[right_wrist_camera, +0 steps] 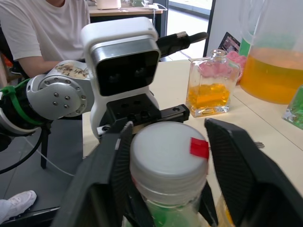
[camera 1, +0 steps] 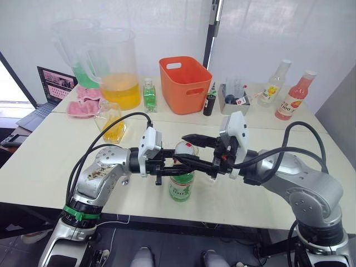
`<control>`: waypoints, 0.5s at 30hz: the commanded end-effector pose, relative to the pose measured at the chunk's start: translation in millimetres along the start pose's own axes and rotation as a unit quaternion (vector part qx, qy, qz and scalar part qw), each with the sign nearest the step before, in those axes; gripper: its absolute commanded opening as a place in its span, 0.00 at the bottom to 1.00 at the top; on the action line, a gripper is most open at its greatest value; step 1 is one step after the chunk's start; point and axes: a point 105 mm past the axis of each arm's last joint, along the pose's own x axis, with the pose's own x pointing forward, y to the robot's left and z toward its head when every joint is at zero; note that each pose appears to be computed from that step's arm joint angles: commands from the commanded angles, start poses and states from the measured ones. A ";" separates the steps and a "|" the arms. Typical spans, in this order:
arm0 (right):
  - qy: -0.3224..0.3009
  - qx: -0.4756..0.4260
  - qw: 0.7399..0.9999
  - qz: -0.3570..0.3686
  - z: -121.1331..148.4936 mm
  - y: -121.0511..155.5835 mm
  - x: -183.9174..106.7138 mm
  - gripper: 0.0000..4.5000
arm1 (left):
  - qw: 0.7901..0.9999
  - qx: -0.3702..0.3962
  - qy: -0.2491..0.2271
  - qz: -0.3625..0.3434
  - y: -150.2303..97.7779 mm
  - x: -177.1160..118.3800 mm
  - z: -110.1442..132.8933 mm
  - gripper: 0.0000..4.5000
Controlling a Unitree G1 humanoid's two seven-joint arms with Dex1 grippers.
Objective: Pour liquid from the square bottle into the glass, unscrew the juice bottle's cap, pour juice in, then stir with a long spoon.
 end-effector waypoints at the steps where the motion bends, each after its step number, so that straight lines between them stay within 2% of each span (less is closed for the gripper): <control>1: -0.002 -0.012 1.000 0.011 3.3 4.9 0.3 0.37 | 0.999 -0.018 0.025 -0.012 -5.7 3.9 -14.8 0.30; 3: -0.002 -0.012 1.000 0.016 3.3 5.3 0.8 0.37 | 0.999 -0.018 0.026 -0.012 -6.2 3.6 -14.7 0.30; 6: 0.000 -0.015 0.998 0.059 3.9 6.9 3.2 0.37 | 0.999 -0.016 0.026 -0.011 -7.9 3.1 -13.1 0.30; 11: 0.012 -0.041 0.979 0.199 10.2 8.9 0.3 0.37 | 0.999 -0.005 0.037 -0.027 -16.8 2.5 -10.9 0.30; 15: 0.020 -0.063 0.958 0.280 11.2 2.9 -0.3 0.37 | 0.999 0.000 0.040 -0.026 -19.3 0.8 -9.3 0.30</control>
